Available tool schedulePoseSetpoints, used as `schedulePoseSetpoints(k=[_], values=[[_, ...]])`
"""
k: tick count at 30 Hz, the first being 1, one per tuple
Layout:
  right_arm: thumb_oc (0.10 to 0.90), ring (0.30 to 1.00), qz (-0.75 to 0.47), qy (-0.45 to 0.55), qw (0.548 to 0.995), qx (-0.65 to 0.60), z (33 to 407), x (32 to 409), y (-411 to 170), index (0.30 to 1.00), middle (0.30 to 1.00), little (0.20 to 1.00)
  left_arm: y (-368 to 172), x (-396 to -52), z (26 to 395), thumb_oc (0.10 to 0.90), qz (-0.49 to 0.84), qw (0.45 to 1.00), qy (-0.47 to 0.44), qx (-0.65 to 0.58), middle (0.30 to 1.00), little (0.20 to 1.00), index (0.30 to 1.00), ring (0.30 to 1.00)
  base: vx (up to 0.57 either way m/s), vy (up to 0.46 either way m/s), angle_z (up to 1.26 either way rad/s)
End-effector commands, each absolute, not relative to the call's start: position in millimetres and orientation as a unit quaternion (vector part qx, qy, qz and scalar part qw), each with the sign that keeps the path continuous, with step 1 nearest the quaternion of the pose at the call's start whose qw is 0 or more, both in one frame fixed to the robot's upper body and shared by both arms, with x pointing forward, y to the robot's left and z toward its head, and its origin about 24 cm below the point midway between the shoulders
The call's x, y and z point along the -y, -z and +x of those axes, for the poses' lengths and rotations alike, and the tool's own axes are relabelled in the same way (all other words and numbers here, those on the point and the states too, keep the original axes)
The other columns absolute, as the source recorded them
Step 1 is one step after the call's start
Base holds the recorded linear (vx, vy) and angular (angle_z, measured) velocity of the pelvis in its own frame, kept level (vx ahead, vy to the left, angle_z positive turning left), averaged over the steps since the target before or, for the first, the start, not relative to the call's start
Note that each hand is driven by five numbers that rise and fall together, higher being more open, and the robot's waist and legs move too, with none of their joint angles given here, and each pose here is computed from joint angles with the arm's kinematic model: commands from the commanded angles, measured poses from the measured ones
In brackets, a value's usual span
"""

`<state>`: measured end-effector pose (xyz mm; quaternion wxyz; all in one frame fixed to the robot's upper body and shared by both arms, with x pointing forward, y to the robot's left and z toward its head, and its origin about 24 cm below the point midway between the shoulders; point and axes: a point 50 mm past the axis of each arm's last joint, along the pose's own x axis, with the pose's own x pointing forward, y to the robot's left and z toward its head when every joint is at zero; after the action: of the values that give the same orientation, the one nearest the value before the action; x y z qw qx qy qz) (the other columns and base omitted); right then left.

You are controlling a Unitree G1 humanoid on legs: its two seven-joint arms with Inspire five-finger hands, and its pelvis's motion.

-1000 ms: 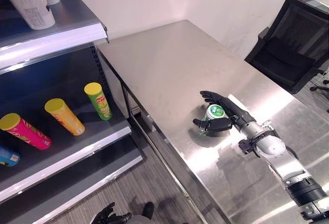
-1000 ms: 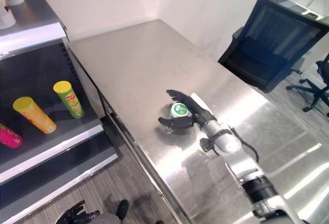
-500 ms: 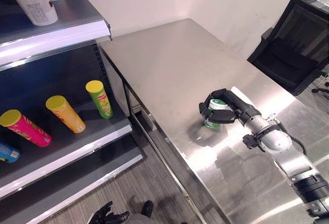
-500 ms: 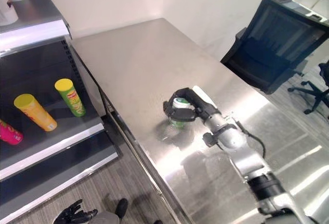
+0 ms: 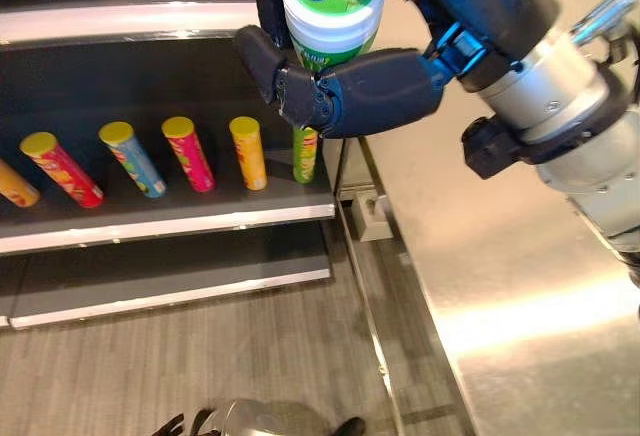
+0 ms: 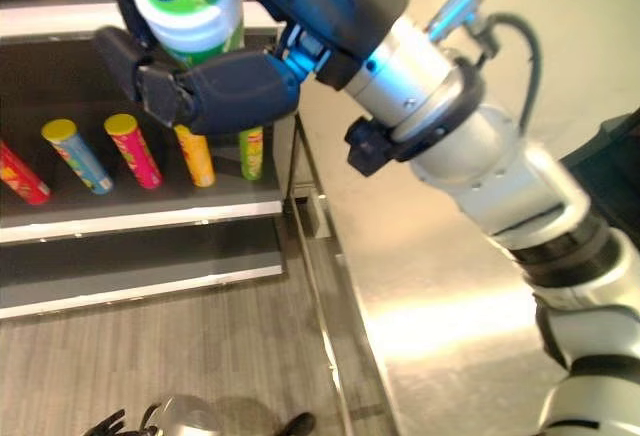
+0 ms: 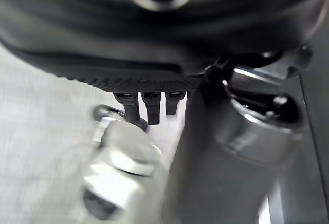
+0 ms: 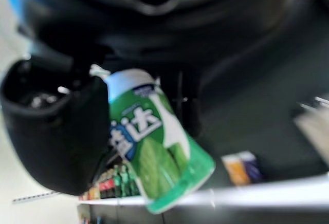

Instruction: Put the goods on the table back onto the shelves and tidy them up.

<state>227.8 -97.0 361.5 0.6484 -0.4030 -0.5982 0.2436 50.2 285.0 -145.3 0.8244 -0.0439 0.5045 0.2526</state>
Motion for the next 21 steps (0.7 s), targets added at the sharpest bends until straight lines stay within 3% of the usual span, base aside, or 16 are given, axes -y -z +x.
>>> schedulePoseSetpoints(k=[1, 4, 7, 11, 15, 21], values=[[0.4, 0.3, -0.326, -0.178, 0.691, 0.621, 234, 122, -385, 0.3, 0.3, 0.3, 136, -267, 87, 0.8, -0.002, 0.877, -0.154, -0.454, 0.9, 0.9, 0.9, 0.9, -0.11, 0.609, 1.97], [0.4, 0.3, -0.332, -0.174, 0.687, 0.623, 234, 119, -384, 0.3, 0.3, 0.3, 137, -269, 88, 0.8, 0.021, 0.875, -0.14, -0.463, 0.9, 0.9, 0.9, 0.9, -0.07, 0.472, 1.15], [0.4, 0.3, -0.341, -0.149, 0.689, 0.622, 239, 119, -386, 0.3, 0.3, 0.3, 134, -275, 93, 0.8, 0.046, 0.875, -0.134, -0.462, 0.9, 0.9, 0.9, 0.9, -0.05, 0.373, -0.1], [0.4, 0.3, -0.346, -0.103, 0.721, 0.592, 264, 127, -386, 0.3, 0.3, 0.3, 117, -295, 117, 0.8, 0.091, 0.891, -0.121, -0.428, 0.9, 0.9, 0.9, 0.9, -0.1, 0.424, 0.48], [0.4, 0.3, -0.364, -0.081, 0.74, 0.56, 278, 140, -390, 0.3, 0.3, 0.3, 116, -297, 113, 0.8, 0.069, 0.892, -0.138, -0.425, 0.9, 0.9, 0.9, 0.9, 0.11, -0.076, 1.4], [0.4, 0.3, -0.372, -0.019, 0.768, 0.521, 299, 161, -386, 0.3, 0.3, 0.3, 126, -283, 102, 0.8, 0.059, 0.885, -0.122, -0.445, 0.9, 0.9, 0.9, 0.9, 0.09, -0.088, -0.15]])
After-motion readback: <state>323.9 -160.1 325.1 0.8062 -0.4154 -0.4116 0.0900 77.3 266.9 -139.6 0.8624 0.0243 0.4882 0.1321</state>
